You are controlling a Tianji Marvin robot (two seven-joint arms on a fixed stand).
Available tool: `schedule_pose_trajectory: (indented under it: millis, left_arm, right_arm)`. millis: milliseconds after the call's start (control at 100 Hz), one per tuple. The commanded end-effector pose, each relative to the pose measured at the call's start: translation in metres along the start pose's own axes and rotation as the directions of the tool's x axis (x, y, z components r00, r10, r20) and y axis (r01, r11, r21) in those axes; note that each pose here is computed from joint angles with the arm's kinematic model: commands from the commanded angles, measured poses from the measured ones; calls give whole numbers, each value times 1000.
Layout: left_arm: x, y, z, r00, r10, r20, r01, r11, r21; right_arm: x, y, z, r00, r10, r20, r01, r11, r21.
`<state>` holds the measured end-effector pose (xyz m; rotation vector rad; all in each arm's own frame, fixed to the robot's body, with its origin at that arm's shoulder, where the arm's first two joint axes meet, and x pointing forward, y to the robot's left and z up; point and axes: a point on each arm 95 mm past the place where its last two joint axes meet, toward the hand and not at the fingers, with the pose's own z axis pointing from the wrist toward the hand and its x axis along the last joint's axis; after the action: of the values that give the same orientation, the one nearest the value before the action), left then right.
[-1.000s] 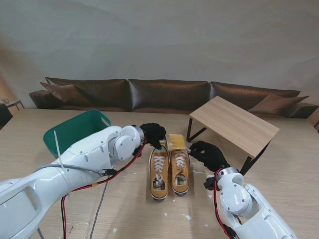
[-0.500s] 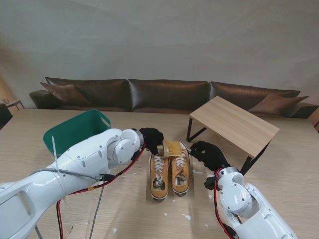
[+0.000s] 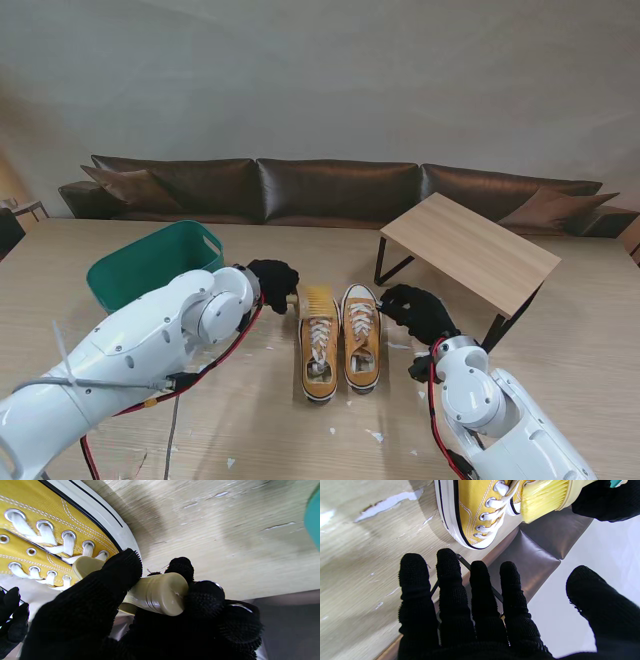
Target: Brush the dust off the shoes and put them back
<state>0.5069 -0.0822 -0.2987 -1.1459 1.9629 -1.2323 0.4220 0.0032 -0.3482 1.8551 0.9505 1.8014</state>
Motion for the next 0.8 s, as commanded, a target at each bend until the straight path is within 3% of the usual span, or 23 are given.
schedule_pose_trajectory:
  millis: [0, 350, 790]
  left_arm:
    - [0, 2, -5, 1000, -7, 3, 7, 1000, -8]
    - [0, 10, -38, 999, -22, 47, 21, 999, 29]
    - [-6, 33, -86, 986, -9, 168, -3, 997, 74]
  right_arm:
    - [1, -5, -1, 1000, 5, -1, -5, 1000, 20]
    - [1, 2, -6, 1000, 4, 1, -4, 1000, 23]
    - [2, 0, -9, 1000, 6, 1, -6, 999, 41]
